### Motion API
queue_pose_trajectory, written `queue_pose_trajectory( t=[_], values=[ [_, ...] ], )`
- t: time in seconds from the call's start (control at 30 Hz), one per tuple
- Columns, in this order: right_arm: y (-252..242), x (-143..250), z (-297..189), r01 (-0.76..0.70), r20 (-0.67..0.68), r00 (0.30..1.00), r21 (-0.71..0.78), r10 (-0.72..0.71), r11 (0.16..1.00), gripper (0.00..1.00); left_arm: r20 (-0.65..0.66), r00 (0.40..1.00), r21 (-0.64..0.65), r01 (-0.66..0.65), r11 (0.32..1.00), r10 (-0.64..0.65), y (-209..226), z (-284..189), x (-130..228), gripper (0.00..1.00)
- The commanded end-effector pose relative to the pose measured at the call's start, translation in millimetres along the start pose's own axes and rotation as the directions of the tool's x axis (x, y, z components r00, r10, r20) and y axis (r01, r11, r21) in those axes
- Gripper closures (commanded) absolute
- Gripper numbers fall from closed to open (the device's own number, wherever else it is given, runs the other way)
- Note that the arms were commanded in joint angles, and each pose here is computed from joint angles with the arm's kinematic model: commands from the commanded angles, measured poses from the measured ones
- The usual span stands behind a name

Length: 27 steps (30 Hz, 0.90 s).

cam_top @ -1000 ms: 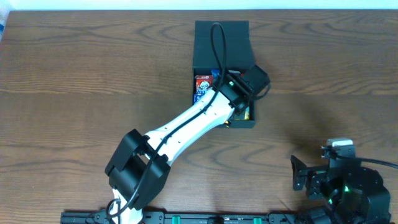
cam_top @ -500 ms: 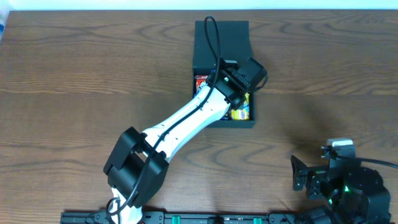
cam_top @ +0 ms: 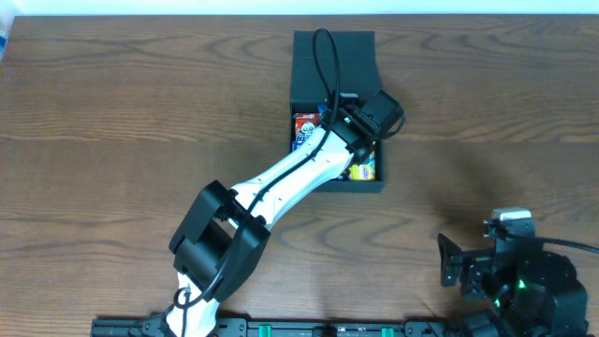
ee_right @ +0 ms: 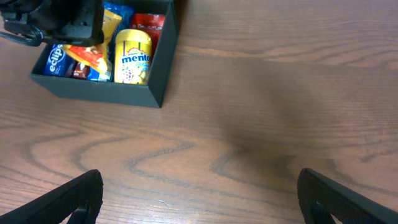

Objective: Pack container
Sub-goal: 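Lower the Julie's packet into the box and open the left gripper, then raise the left gripper and move it to the box lid's far edge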

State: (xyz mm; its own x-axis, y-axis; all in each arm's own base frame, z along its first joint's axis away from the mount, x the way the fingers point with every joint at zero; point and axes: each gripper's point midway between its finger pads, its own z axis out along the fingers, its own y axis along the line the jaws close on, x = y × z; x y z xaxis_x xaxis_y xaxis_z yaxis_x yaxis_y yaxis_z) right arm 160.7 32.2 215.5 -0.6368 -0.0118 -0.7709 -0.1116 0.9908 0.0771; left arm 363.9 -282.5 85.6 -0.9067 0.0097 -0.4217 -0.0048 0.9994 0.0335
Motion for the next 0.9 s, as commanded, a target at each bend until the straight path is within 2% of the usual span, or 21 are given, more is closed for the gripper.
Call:
queue_pose_trajectory(
  t=[0.0, 0.13, 0.17, 0.27, 0.33, 0.5, 0.6, 0.77, 0.87],
  values=[
    [-1, 0, 0, -0.015, 0.0, 1.0, 0.006, 0.015, 1.0, 0.01, -0.003, 1.0, -0.039, 0.018, 0.999, -0.018, 8, 15, 5, 0.84],
    [-1, 0, 0, -0.015, 0.0, 1.0, 0.006, 0.015, 1.0, 0.01, -0.013, 1.0, -0.049, 0.013, 0.999, -0.013, 11, 21, 12, 0.8],
    [-1, 0, 0, -0.015, 0.0, 1.0, 0.006, 0.015, 1.0, 0.01, -0.015, 1.0, -0.051, 0.012, 0.999, -0.012, 12, 22, 12, 0.7],
    [-1, 0, 0, -0.015, 0.0, 1.0, 0.006, 0.015, 1.0, 0.01, -0.011, 1.0, -0.047, 0.013, 0.999, -0.013, 11, 22, 12, 0.54],
    [-1, 0, 0, -0.015, 0.0, 1.0, 0.006, 0.015, 1.0, 0.01, -0.008, 1.0, -0.044, 0.014, 0.999, -0.015, 10, 22, 11, 0.47],
    [-1, 0, 0, -0.015, 0.0, 1.0, 0.006, 0.015, 1.0, 0.01, 0.011, 1.0, -0.03, 0.022, 0.999, -0.021, 10, 12, 5, 0.37],
    [-1, 0, 0, -0.015, 0.0, 1.0, 0.006, 0.015, 1.0, 0.01, 0.06, 0.998, -0.001, 0.033, 0.999, -0.033, 11, -11, -8, 0.28],
    [-1, 0, 0, -0.015, 0.0, 1.0, 0.006, 0.015, 1.0, 0.01, 0.137, 0.99, 0.05, 0.013, 0.999, -0.019, 13, -54, -24, 0.2],
    [-1, 0, 0, -0.015, 0.0, 1.0, 0.006, 0.015, 1.0, 0.01, 0.177, 0.984, 0.086, 0.004, 0.996, -0.02, 14, -86, -27, 0.07]
  ],
)
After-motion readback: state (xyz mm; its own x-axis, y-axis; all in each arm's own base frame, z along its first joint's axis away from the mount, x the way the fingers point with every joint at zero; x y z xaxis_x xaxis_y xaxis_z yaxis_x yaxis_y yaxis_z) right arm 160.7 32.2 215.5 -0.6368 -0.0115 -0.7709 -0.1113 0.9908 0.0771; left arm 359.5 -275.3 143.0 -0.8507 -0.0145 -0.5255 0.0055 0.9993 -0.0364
